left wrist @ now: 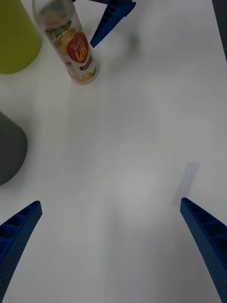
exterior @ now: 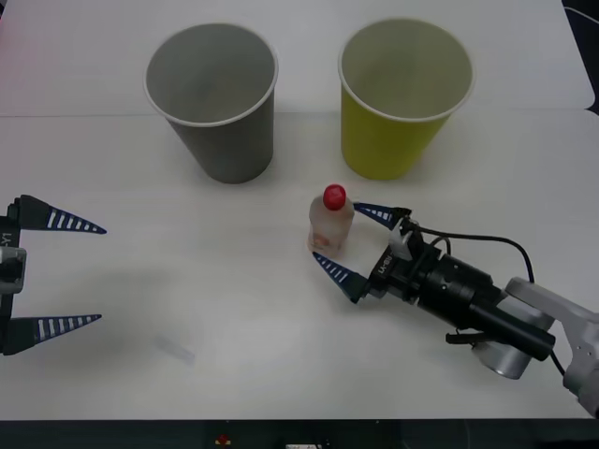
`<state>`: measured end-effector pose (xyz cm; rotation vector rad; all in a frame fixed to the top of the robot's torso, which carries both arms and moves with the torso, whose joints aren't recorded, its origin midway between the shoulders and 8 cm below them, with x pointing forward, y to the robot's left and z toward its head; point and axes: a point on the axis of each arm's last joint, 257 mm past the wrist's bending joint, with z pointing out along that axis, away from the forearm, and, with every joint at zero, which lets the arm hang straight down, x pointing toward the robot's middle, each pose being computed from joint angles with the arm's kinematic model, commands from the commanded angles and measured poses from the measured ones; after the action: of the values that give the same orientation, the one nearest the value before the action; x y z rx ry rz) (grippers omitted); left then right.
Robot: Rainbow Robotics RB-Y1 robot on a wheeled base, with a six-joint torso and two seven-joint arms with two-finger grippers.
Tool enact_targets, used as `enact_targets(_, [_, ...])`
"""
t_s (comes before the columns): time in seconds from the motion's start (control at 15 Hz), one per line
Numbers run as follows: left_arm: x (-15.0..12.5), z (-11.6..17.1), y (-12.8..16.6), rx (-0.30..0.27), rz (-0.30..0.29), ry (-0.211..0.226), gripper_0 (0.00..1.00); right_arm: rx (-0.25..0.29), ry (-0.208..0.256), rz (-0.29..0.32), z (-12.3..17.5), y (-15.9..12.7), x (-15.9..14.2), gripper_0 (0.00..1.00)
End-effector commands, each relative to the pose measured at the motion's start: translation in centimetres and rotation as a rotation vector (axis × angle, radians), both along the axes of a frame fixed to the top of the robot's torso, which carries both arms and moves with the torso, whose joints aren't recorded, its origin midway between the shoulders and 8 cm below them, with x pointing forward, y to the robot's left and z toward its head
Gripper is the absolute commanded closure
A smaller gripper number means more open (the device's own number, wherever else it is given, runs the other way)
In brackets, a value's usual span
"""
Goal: Put the can into the green bin and the plastic bottle into the gray bin
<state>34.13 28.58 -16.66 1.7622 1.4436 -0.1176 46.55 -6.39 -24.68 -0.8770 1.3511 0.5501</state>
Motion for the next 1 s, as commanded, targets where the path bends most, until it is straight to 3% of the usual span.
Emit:
enact_targets(0.07, [0.0, 0.0, 0.0, 0.0, 0.0, 0.0, 0.0, -0.004, 0.009, -0.022, 0.0, 0.9, 0.9, 0.0])
enact_targets(0.53, [0.0, 0.0, 0.0, 0.0, 0.0, 0.0, 0.0, -0.006, 0.017, -0.052, 0.4, 2.6, 2.2, 0.0])
enact_targets(0.6, [0.0, 0.0, 0.0, 0.0, 0.0, 0.0, 0.0, -0.009, 0.015, -0.049, 0.4, 2.7, 2.1, 0.62])
enact_targets(0.67, [0.0, 0.0, 0.0, 0.0, 0.0, 0.0, 0.0, -0.008, 0.02, -0.053, 0.3, 2.6, 2.2, 1.0])
enact_targets(1.0, [0.0, 0.0, 0.0, 0.0, 0.0, 0.0, 0.0, -0.02, 0.017, -0.054, 0.1, 2.1, 2.2, 1.0])
